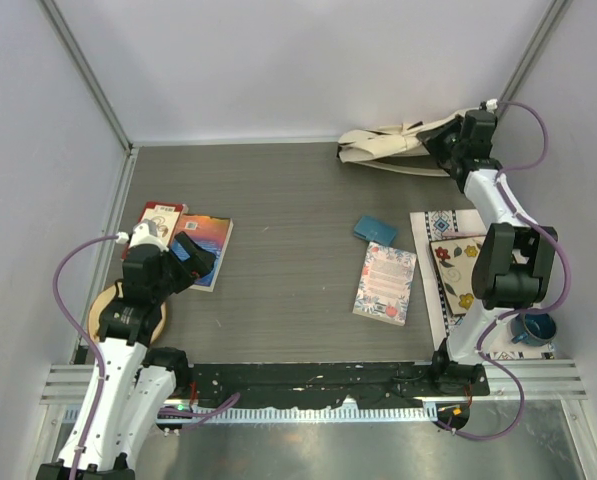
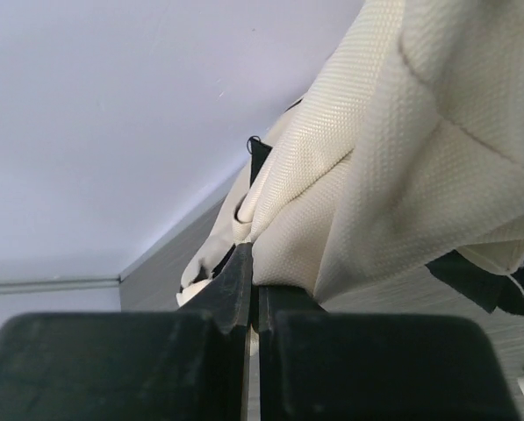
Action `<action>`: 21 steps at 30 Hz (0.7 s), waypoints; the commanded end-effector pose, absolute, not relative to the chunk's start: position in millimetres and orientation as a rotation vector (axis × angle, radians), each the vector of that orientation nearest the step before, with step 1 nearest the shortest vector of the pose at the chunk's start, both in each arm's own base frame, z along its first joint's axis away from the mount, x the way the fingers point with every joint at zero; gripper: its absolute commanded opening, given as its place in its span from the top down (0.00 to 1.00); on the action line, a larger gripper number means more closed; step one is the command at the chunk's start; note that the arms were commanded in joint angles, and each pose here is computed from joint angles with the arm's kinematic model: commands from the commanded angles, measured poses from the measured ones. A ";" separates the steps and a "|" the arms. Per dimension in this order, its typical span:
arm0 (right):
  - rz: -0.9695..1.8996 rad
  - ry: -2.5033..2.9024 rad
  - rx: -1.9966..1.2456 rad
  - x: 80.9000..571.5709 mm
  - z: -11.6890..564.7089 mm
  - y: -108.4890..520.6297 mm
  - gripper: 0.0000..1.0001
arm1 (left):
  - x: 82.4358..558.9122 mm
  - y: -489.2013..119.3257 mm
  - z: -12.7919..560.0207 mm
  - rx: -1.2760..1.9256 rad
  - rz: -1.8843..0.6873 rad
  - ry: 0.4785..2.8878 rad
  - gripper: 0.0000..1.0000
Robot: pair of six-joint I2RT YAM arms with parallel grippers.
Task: Pack the student bag
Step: Move the student bag to the center of the board.
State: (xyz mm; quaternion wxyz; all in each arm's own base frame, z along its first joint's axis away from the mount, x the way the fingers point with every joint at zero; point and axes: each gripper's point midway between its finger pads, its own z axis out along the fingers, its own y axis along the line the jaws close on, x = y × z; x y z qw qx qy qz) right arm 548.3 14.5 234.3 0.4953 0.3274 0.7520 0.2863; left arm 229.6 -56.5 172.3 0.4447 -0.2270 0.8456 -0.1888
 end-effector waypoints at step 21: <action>1.164 1.803 0.200 454.3 321.9 203.2 0.99 | 232.6 -59.6 205.5 -0.536 -0.521 1.994 0.00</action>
